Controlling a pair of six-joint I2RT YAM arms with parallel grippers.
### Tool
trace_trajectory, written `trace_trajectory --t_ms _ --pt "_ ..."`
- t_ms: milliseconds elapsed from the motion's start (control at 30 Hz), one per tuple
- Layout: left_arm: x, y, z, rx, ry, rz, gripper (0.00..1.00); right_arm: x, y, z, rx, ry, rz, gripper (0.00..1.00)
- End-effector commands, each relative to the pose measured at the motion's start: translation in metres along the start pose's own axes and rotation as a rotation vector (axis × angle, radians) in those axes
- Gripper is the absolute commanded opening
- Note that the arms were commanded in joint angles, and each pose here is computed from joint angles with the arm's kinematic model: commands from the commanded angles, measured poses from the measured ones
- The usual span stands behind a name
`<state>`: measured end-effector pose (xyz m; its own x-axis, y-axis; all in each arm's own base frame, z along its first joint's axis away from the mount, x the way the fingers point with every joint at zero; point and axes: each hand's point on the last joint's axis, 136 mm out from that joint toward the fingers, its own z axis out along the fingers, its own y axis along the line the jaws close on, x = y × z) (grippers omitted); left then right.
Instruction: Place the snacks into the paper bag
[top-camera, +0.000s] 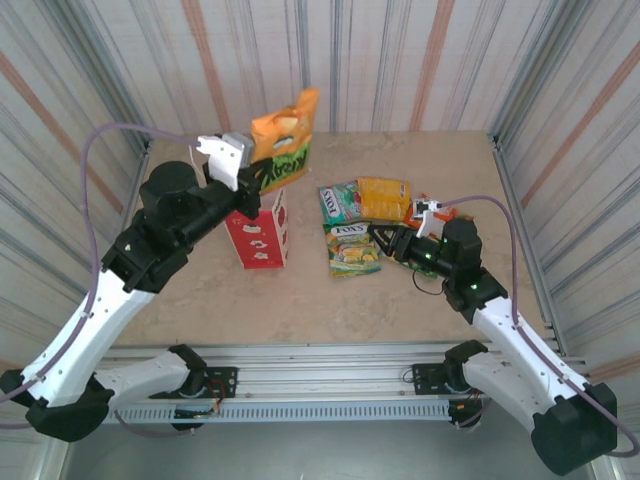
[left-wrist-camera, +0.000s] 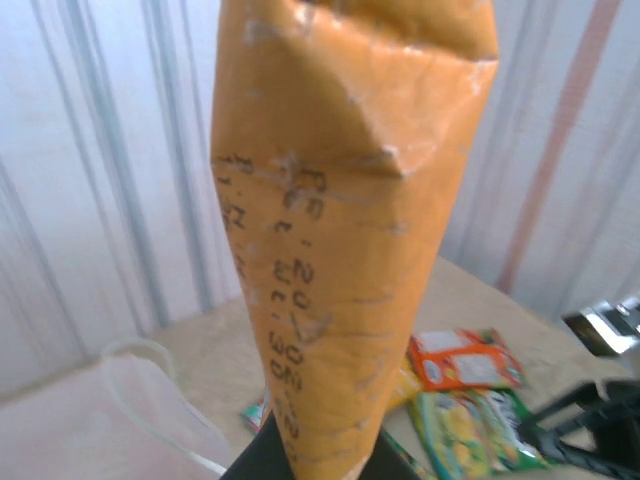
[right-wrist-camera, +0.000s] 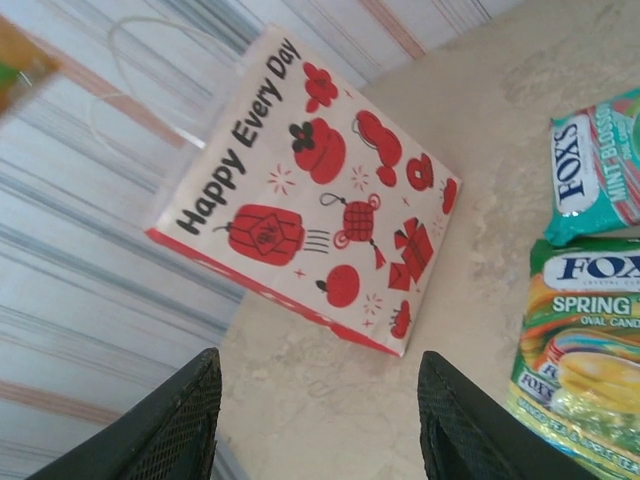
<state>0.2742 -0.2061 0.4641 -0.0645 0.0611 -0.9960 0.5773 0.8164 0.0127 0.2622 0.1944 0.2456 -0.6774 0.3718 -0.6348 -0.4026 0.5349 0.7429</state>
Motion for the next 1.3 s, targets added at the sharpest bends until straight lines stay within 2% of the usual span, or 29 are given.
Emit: trace_trajectory --t_ms 0,100,233,333,433,700,833,1000,1267 --pt "-0.027 0.027 0.001 -0.166 -0.043 0.14 0.05 -0.007 0.008 0.003 0.005 0.005 -0.044 0.53" --pt "-0.048 0.046 0.002 -0.284 -0.067 0.192 0.05 -0.003 0.006 0.007 0.014 0.024 -0.044 0.53" --pt "-0.058 0.074 0.001 -0.46 -0.026 0.235 0.06 0.002 0.002 0.011 0.028 0.043 -0.042 0.53" --pt "-0.052 0.095 -0.003 -0.557 0.051 0.207 0.07 0.007 -0.001 0.014 0.04 0.062 -0.041 0.53" --pt "-0.031 0.109 -0.007 -0.587 0.159 0.135 0.07 0.011 -0.004 0.016 0.055 0.079 -0.039 0.53" --pt "0.048 0.131 -0.01 -0.569 0.486 -0.169 0.07 0.019 -0.008 0.025 0.066 0.126 -0.031 0.53" --pt "0.079 0.124 0.003 -0.519 0.61 -0.247 0.07 0.023 -0.012 0.032 0.078 0.163 -0.027 0.52" --pt "0.101 0.112 0.02 -0.451 0.691 -0.316 0.07 0.026 -0.012 0.037 0.081 0.183 -0.024 0.52" --pt "0.125 0.105 0.033 -0.42 0.78 -0.37 0.08 0.031 -0.017 0.041 0.099 0.2 -0.017 0.52"
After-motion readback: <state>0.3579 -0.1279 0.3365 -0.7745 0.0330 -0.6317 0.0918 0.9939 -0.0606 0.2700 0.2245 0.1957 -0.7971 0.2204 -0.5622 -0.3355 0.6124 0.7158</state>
